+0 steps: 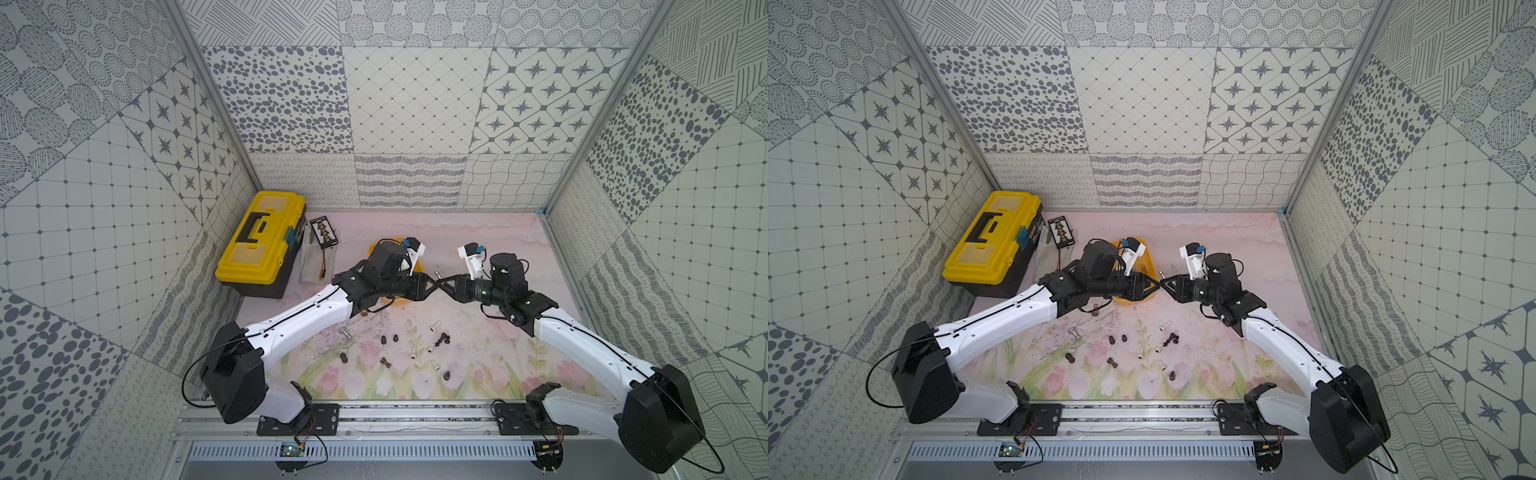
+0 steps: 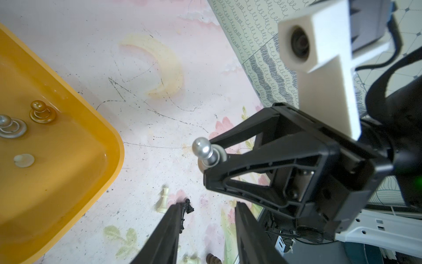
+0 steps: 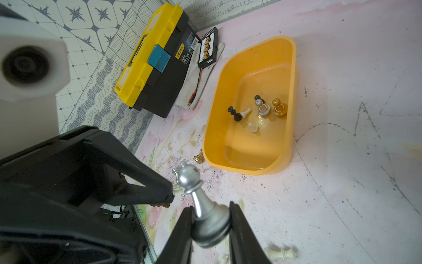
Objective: Put the chess pieces into the storage box
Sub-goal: Pick up the chess piece at the center of the board, then place the chess piece in the storage box.
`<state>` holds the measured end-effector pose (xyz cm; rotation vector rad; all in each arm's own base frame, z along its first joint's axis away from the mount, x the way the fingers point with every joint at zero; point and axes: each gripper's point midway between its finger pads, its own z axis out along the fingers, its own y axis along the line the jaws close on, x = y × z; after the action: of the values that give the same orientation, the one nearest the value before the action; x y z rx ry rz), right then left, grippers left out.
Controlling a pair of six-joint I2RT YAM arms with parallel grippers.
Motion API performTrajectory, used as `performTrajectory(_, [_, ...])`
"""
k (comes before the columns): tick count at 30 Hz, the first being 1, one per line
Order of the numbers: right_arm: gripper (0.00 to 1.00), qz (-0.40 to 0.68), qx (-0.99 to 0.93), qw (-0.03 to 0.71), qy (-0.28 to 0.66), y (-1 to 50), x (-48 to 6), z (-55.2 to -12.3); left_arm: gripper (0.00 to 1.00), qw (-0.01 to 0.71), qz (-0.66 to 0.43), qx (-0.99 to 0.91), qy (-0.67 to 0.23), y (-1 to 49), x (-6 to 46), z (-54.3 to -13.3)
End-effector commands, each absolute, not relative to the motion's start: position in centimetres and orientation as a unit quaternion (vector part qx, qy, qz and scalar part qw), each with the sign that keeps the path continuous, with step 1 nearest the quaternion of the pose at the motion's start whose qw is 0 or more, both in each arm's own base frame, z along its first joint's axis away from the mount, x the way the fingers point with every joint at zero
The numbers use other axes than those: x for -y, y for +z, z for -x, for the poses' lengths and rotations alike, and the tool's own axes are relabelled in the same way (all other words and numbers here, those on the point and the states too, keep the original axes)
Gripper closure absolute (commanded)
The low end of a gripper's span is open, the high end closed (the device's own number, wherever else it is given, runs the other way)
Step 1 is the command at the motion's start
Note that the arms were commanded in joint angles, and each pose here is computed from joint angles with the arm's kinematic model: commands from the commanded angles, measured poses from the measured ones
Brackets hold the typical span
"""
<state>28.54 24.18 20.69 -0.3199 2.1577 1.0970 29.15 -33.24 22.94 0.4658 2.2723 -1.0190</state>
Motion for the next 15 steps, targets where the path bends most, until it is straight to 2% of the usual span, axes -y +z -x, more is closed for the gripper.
performTrajectory(1, [0.85,0.141,-0.809,0.366,0.438,22.3,-24.7,-27.8,0.56,0.325,-0.167,-0.848,-0.384,24.2,33.2,-29.7])
performTrajectory(8, [0.85,0.155,-0.808,0.357,0.443,21.9,-25.4,-27.1,0.58,0.329,-0.173,-0.840,-0.394,24.8,33.6,-29.7])
performTrajectory(15, [0.85,0.168,-0.804,0.359,0.443,22.0,-26.0,-26.8,0.64,0.333,-0.168,-0.847,-0.378,24.5,33.2,-30.1])
